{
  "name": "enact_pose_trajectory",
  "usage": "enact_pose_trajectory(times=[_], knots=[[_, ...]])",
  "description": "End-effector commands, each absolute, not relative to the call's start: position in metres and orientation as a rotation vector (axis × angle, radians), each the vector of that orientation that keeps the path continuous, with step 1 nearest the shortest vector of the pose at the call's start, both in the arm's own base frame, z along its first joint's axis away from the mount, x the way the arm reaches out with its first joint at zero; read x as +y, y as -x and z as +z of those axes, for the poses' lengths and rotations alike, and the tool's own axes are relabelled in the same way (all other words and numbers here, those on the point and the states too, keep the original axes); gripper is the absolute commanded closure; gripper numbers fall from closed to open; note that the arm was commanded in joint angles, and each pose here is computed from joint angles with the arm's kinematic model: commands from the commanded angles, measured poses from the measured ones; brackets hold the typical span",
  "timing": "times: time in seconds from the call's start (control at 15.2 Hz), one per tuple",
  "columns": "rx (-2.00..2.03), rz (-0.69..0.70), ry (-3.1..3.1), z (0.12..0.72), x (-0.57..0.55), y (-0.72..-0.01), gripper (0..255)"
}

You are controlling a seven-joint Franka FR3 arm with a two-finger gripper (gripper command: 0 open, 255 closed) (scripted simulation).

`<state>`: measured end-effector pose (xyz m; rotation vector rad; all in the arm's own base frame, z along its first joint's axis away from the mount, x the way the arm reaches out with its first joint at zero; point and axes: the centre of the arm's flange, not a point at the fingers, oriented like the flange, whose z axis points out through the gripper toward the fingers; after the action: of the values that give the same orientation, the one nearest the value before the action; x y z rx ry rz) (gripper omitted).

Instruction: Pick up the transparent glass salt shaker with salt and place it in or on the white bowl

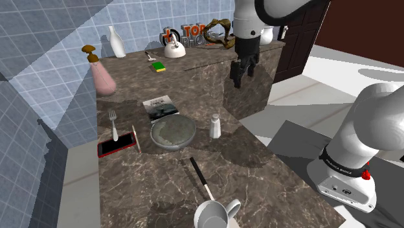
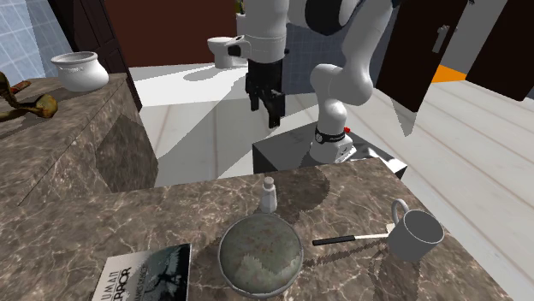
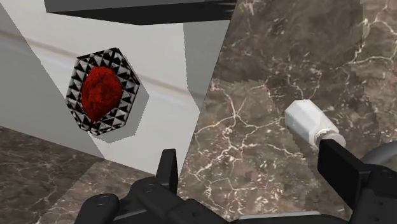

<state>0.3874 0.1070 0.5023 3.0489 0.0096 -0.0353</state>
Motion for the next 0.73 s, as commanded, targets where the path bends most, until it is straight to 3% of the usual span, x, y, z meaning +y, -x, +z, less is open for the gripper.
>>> enact_pose_trajectory(times=[0.0, 0.66], knots=[[0.018, -0.051, -3.054, 0.485, 0.126, -0.400, 0], [0.059, -0.122, -3.069, 0.409, 0.213, -0.453, 0]])
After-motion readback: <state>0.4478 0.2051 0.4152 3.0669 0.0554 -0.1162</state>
